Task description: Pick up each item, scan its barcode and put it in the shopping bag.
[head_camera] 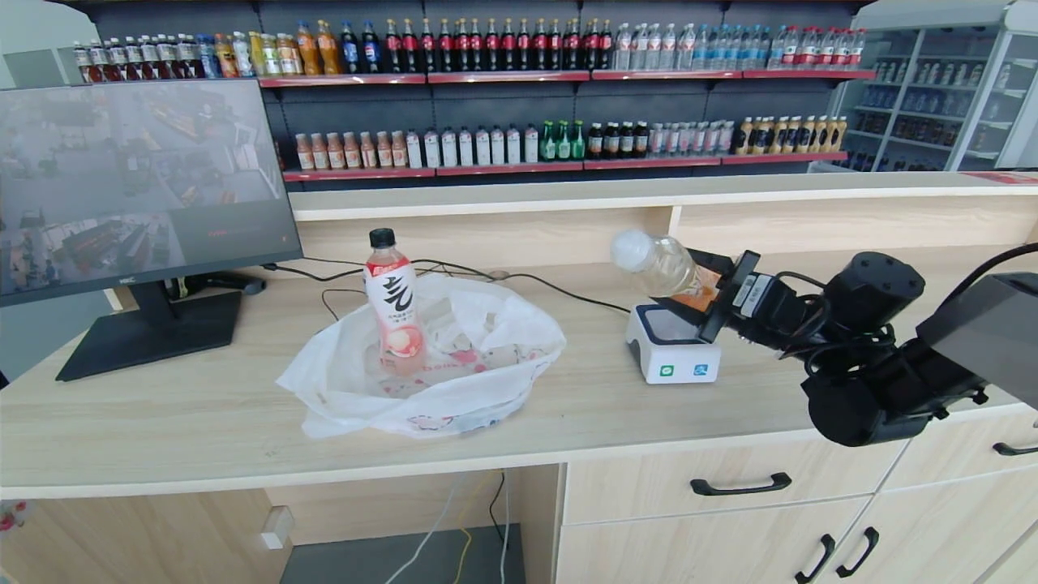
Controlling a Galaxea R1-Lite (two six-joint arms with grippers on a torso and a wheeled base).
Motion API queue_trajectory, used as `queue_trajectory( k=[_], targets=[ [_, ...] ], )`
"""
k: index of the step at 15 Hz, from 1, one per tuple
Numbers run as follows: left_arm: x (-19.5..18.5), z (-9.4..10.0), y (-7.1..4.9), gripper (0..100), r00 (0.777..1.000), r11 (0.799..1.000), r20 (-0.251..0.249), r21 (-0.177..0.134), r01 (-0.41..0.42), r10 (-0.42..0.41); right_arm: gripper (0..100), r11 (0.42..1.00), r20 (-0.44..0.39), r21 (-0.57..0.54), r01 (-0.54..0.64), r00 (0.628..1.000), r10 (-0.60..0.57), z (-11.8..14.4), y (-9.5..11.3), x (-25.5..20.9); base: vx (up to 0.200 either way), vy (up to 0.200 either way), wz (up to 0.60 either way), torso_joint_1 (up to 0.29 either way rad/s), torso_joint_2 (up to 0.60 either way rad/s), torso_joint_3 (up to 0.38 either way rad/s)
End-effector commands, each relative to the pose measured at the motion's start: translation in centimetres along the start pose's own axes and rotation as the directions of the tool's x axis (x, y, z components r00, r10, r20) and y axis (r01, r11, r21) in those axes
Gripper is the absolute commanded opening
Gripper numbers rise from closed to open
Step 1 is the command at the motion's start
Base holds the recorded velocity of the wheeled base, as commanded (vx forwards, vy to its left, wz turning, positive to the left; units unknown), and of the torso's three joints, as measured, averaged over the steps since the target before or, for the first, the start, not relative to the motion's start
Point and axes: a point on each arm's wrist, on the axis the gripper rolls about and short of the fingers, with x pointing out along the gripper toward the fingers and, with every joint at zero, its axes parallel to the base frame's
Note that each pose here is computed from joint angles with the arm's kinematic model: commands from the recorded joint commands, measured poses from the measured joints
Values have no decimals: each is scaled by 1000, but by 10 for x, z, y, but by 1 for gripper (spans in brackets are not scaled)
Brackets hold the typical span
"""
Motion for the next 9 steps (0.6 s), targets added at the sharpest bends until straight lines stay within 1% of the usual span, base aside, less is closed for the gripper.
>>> queue_trajectory(
  k=[1,3,4,6,7,9],
  targets=[
    [0,0,0,100,1000,1000,0,0,0,0,0,1000,10,3,25,1000,-25,23,-6,2,0,0,0,0,0,0],
    [0,0,0,100,1000,1000,0,0,0,0,0,998,10,37,60,998,-60,42,-7,7,0,0,0,0,0,0],
    [0,0,0,100,1000,1000,0,0,0,0,0,989,-29,70,130,991,-128,57,-11,6,0,0,0,0,0,0],
    [0,0,0,100,1000,1000,0,0,0,0,0,964,-54,148,220,975,-214,82,-11,14,0,0,0,0,0,0],
    [0,0,0,100,1000,1000,0,0,0,0,0,946,-65,194,260,966,-252,95,-10,18,0,0,0,0,0,0],
    [0,0,0,100,1000,1000,0,0,0,0,0,878,-117,323,352,936,-332,114,-5,22,0,0,0,0,0,0]
  ],
)
